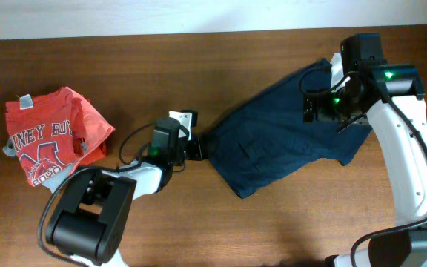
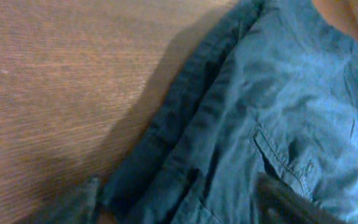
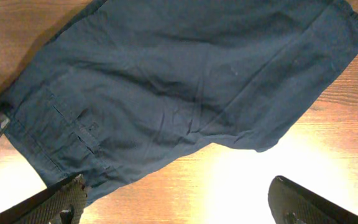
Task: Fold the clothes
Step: 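Grasp the pants' left end with the left gripper, stretch them out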
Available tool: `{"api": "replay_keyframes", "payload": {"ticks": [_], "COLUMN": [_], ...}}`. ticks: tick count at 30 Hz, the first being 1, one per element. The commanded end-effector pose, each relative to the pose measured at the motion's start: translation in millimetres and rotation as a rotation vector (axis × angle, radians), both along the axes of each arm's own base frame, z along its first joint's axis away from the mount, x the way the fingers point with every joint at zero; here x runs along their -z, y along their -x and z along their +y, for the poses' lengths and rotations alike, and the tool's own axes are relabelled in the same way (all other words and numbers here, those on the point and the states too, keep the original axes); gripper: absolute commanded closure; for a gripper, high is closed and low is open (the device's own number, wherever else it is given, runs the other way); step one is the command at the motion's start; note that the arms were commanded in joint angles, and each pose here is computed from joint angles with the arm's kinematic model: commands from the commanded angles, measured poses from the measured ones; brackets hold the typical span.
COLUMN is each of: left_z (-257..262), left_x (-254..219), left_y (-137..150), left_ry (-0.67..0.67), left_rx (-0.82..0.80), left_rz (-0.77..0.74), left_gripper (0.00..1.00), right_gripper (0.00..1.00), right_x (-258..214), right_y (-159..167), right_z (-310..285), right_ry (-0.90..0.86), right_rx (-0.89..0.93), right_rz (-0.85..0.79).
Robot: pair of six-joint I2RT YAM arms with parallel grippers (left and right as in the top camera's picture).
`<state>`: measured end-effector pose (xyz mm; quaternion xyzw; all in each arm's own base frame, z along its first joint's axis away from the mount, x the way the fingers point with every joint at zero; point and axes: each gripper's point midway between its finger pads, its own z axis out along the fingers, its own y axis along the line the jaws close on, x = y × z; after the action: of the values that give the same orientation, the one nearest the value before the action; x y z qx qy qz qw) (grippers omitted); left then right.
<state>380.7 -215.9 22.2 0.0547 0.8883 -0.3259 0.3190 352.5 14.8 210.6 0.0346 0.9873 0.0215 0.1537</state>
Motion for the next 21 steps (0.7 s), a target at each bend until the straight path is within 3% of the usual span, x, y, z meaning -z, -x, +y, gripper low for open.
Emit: {"api": "replay_keyframes", "payload": {"ticks": [1,4,6,11,18,19,20,21], "left_z": [-4.9,-13.7,-14.7,22.6,155.6,169.2,178.8,185.0], "left_x": [10.5,3.4,-2.2,-29.9,-99.6,-106.5,-113.1,-118.8], "left_y": [3.0,5.2,4.7,-12.5,-57.2,-62.1,-65.7,-68.1], "left_ry": [0.018,0.058,0.078,0.101,0.045,0.045,0.050,0.056], "left_rx": [0.007,0.051,0.065,-0.016,-0.290,-0.319,-0.335,-0.343], "left_rz": [0.034,0.037,0.033,0.013,-0.091,-0.094,-0.092,-0.085], "left_gripper": [0.48,0.86,0.99,0.99,1.00,0.87,0.55,0.13], "right_gripper": [0.04,0.04,0.04,0.04,0.03,0.03,0.02,0.02], "right_x": [-3.7,-3.8,-3.8,-3.8,-4.5,-4.5,-4.3,-4.4], "right_y": [-0.3,-0.4,-0.5,-0.5,-2.1,-2.5,-3.1,-3.6], "right_z": [-5.0,-5.1,-6.6,-15.3,-41.0,-43.5,-45.2,-46.0], "right_ry": [0.015,0.015,0.024,0.053,0.043,0.040,0.040,0.039], "right_rx": [0.011,0.011,0.014,0.039,0.139,0.145,0.150,0.149], "right_rz": [-0.009,-0.010,-0.010,-0.010,-0.019,-0.021,-0.022,-0.024]}}
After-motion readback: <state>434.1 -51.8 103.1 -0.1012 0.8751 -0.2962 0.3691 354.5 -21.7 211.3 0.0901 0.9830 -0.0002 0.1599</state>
